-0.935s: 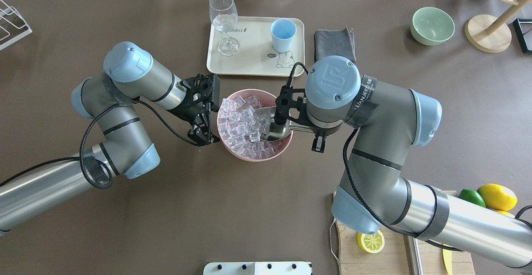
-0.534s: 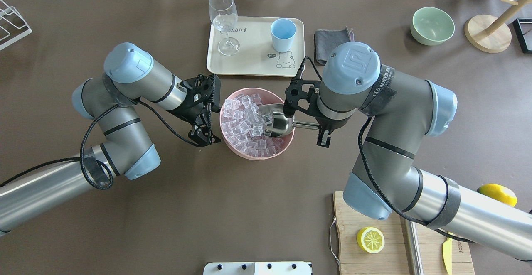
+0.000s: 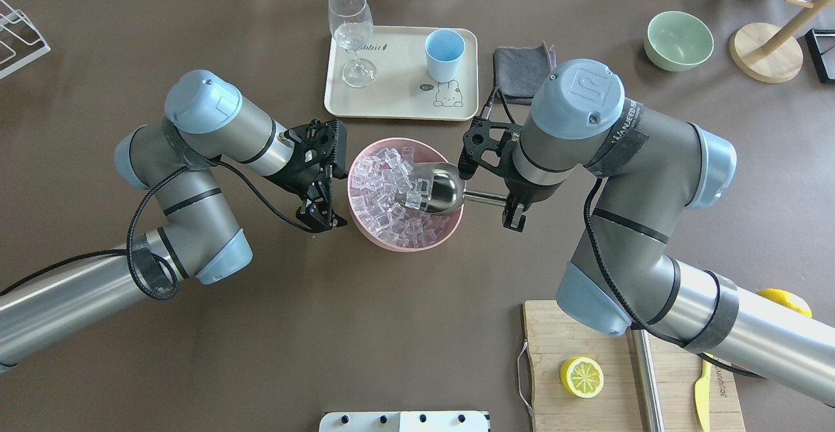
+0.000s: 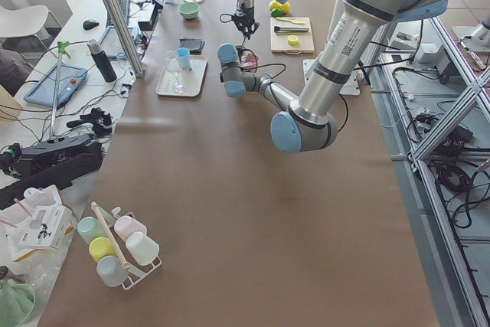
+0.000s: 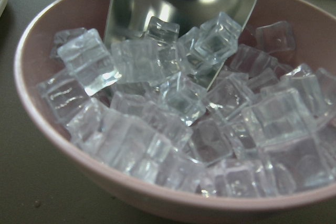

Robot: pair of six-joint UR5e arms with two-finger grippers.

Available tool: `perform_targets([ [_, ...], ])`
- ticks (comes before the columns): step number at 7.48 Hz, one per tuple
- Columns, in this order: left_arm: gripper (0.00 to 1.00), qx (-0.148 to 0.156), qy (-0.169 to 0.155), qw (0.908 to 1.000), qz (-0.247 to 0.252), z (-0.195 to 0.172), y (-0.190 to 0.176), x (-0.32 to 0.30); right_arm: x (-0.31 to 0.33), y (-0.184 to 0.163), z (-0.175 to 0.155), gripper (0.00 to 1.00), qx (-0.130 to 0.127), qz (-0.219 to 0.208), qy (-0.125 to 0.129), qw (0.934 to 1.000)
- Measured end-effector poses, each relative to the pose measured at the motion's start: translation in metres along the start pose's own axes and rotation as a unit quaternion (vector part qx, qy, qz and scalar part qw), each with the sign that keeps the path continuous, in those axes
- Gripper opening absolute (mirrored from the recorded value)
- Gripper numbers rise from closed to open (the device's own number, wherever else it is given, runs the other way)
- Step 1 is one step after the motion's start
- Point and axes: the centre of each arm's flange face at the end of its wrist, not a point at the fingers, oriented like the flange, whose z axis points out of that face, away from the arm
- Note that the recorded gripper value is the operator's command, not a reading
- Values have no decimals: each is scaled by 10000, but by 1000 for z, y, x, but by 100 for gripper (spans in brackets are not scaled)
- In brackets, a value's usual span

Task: Put ice in cup with scoop
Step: 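Push the scoop through the ice cubes with the right gripper, then lift the ice-filled scoop out of the bowl with the right gripper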

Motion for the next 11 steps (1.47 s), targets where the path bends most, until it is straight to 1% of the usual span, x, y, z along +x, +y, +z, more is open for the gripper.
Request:
perform_targets([
  [1,99,-1,0,10000,0,0,0,0,-2,3,2,0,104,58,-131,9998],
  [3,99,-1,-2,10000,1,0,0,0,1,8,-3,0,219,148,-347,9990],
  [4,99,2,-2,10000,3,0,0,0,6,10,-7,0,260,193,-403,9987],
  [5,99,9,-3,10000,4,0,-1,0,9,12,-11,0,349,224,-423,9982],
  [7,99,24,-6,10000,5,-1,-3,0,12,18,-12,0,623,332,-419,9966],
  [8,99,29,-6,10000,8,-1,-4,0,12,20,-12,0,708,356,-417,9960],
  [9,99,25,-2,10000,6,-1,-3,0,12,23,-13,0,784,421,-416,9952],
  [11,99,-9,8,10000,-15,-1,5,0,11,32,-11,0,1016,518,-435,9925],
])
